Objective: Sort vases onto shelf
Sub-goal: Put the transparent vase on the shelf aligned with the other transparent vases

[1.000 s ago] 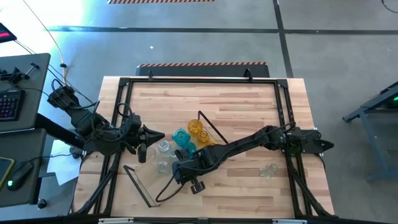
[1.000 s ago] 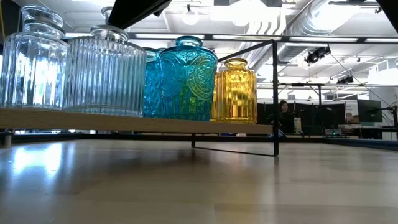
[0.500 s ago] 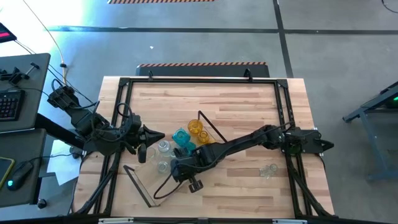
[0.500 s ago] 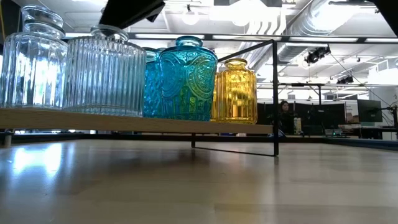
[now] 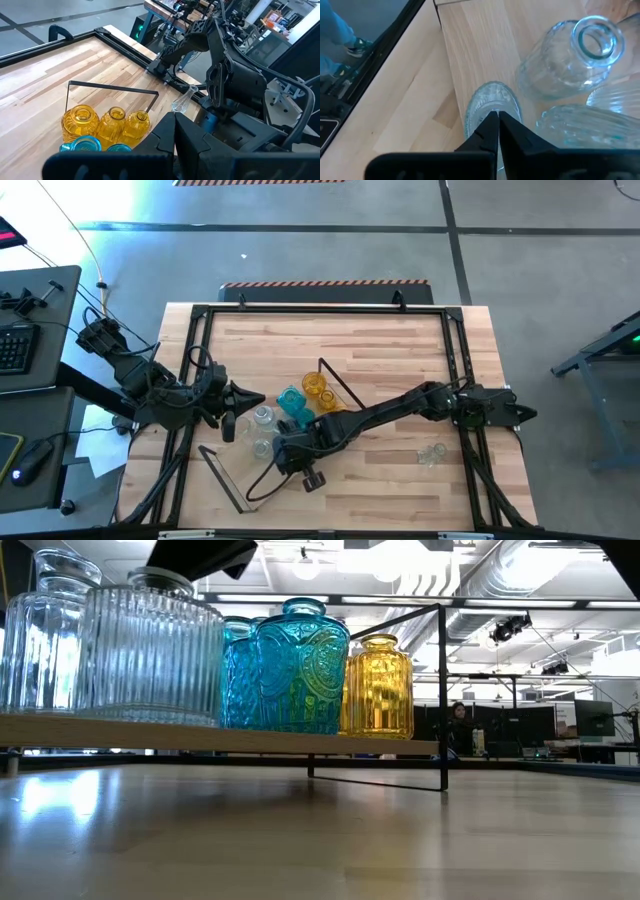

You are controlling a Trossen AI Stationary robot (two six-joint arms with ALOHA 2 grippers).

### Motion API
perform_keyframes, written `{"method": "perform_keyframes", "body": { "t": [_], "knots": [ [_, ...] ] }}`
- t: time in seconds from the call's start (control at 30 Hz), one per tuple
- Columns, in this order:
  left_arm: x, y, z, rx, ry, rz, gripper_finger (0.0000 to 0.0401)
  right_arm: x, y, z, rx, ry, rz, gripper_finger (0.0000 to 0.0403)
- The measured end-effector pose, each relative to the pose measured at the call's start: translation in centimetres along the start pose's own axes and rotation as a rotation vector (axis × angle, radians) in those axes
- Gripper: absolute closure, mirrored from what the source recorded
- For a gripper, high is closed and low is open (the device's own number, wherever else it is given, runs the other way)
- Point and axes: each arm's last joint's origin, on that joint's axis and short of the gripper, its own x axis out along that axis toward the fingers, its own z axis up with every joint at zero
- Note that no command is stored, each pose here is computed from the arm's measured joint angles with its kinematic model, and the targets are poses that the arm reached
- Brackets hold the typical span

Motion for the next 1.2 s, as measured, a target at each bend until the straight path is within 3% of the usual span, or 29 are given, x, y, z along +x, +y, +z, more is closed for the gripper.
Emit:
{"method": "perform_keyframes", "body": {
  "t": [0.77, 1.2],
  "knots": [
    [-0.07, -0.09, -0.09, 0.010, 0.016, -0.017, 0.0401, -0.02, 0.06, 0.58, -0.005, -0.065, 0.042, 0.0403],
    [-0.07, -0.10, -0.10, 0.009, 0.016, -0.017, 0.0401, 0.01, 0.35, 0.22, 0.003, -0.012, -0.034, 0.0403]
  ]
}}
